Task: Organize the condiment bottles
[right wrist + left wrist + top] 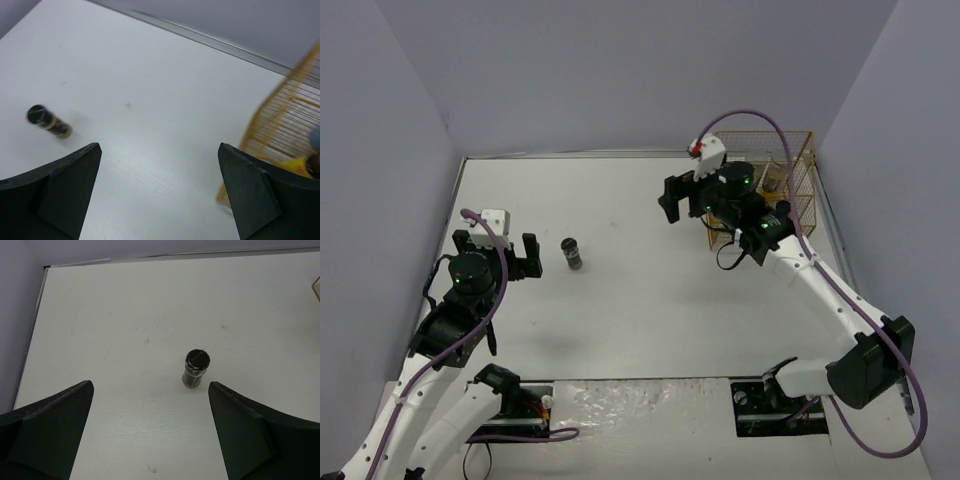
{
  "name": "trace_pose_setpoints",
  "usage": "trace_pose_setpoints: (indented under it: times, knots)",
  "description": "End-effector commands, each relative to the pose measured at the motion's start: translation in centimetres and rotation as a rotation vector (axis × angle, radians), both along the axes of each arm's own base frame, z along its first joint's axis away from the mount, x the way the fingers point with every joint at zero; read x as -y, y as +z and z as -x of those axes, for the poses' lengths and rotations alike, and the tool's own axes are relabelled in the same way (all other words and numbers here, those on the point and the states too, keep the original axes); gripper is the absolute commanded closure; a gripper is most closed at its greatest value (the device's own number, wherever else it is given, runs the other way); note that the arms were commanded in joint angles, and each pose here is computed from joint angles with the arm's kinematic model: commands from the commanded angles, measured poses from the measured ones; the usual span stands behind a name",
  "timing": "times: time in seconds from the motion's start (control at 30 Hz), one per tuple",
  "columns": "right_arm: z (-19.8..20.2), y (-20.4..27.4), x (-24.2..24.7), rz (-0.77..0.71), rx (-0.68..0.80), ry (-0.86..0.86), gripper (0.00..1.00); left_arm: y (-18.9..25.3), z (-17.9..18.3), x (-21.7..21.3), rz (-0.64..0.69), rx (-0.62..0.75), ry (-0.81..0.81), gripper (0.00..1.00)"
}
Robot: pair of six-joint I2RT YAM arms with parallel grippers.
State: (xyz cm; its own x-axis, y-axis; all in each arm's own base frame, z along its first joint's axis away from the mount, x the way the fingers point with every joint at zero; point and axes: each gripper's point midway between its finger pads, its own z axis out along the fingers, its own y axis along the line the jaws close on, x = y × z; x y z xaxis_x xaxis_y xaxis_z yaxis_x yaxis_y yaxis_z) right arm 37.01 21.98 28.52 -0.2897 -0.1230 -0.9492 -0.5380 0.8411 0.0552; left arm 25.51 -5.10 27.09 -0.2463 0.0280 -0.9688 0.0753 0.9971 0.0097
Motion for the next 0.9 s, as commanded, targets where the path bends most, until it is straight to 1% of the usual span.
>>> trace_pose_setpoints:
  times: [0.0, 0.13, 0.2, 0.3, 0.43, 0.5, 0.57, 0.67, 0.87]
  knots:
    - [1.2, -2.0, -9.2, 0.039, 0.030, 0.284, 0.00, 2.5, -0.4, 0.2, 0.026, 0.063, 0.001, 0.03]
    - [1.2, -6.2, -15.2, 0.067, 0.008, 0.426, 0.00, 2.6, -0.3, 0.0, 0.023, 0.066, 0.006, 0.03]
    - [1.4, -7.4, -17.7, 0.088, 0.018, 0.479, 0.00, 2.6, -0.3, 0.1, 0.023, 0.066, 0.004, 0.03]
    - [1.7, -7.9, -21.0, 0.085, 0.050, 0.542, 0.00, 2.5, -0.3, 0.1, 0.026, 0.066, 0.000, 0.03]
    - [1.1, -10.6, -23.9, 0.077, 0.040, 0.579, 0.00, 2.5, -0.3, 0.3, 0.028, 0.065, -0.005, 0.03]
    - [1.1, -10.7, -25.1, 0.059, 0.053, 0.593, 0.00, 2.5, -0.4, 0.3, 0.028, 0.063, -0.008, 0.03]
    - [0.8, -11.9, -26.0, 0.057, 0.043, 0.601, 0.01, 2.5, -0.4, 0.3, 0.027, 0.063, -0.007, 0.03]
    - [0.7, -12.9, -27.4, 0.051, 0.027, 0.625, 0.04, 2.5, -0.4, 0.3, 0.028, 0.065, -0.005, 0.03]
    - [0.9, -15.1, -28.8, 0.058, -0.015, 0.654, 0.18, 2.5, -0.4, 0.4, 0.029, 0.063, -0.008, 0.03]
